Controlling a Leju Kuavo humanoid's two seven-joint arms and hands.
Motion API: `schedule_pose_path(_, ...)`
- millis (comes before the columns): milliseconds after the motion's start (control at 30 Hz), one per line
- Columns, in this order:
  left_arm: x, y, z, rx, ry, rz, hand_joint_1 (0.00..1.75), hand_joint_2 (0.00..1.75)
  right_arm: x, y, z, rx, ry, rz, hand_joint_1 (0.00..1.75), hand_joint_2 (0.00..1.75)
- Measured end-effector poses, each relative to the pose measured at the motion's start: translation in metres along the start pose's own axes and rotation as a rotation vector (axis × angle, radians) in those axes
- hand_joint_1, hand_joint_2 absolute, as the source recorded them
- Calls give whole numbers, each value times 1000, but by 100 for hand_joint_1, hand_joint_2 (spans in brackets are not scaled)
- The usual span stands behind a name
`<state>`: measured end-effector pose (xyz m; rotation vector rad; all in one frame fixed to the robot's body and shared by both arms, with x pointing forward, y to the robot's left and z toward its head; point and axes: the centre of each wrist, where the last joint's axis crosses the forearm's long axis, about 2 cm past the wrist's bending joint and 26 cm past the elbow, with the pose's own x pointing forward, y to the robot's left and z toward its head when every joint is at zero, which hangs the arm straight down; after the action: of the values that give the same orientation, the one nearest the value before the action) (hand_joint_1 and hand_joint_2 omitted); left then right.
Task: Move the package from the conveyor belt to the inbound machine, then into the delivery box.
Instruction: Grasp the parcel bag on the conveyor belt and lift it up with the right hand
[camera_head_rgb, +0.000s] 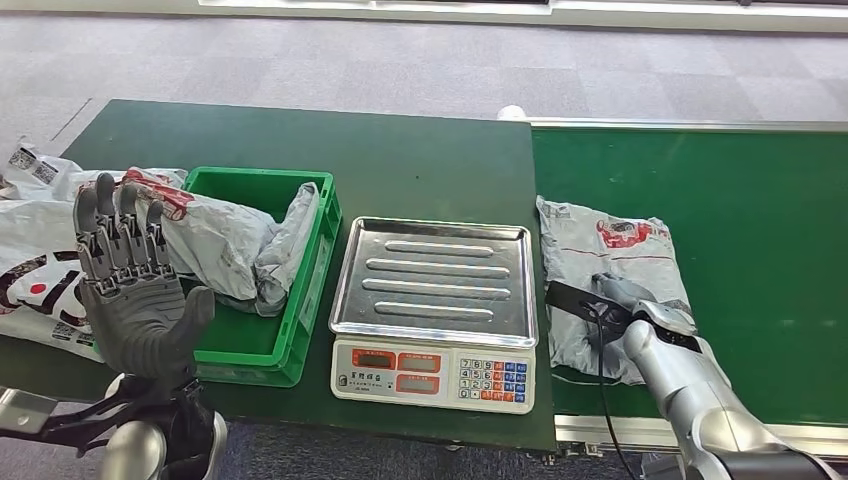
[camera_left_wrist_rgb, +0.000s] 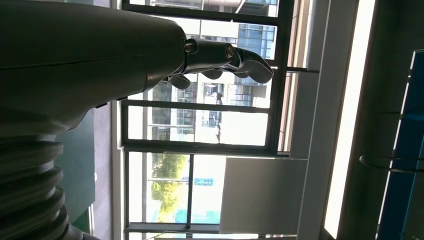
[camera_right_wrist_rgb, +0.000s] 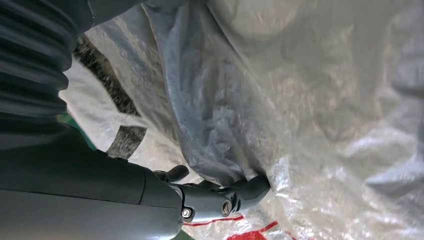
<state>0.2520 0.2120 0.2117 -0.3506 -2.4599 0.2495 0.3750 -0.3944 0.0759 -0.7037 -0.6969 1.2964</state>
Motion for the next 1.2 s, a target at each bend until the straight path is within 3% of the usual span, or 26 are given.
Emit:
schedule_pose_path(33,0,0,-2,-2,-4,0,0,175,-2,5,1,9,-25,-5,15,175)
schedule_pose_path(133,0,1,-4,-6,-10,-1,0,175,-4,13,3,21,-61,-19,146,175)
schedule_pose_path(167,0,1,-4,-6,-11,0,0,175,-5,14,4,22,-71,-23,175,175)
schedule_pose_path(567,2,1,-10,-12,-24,1,0,175,6,23,15,-14,-165,-12,175,175)
schedule_pose_path(1200,3,2,-11,-13,-30,0,0,175,5,28,24,-49,-178,26,175,175)
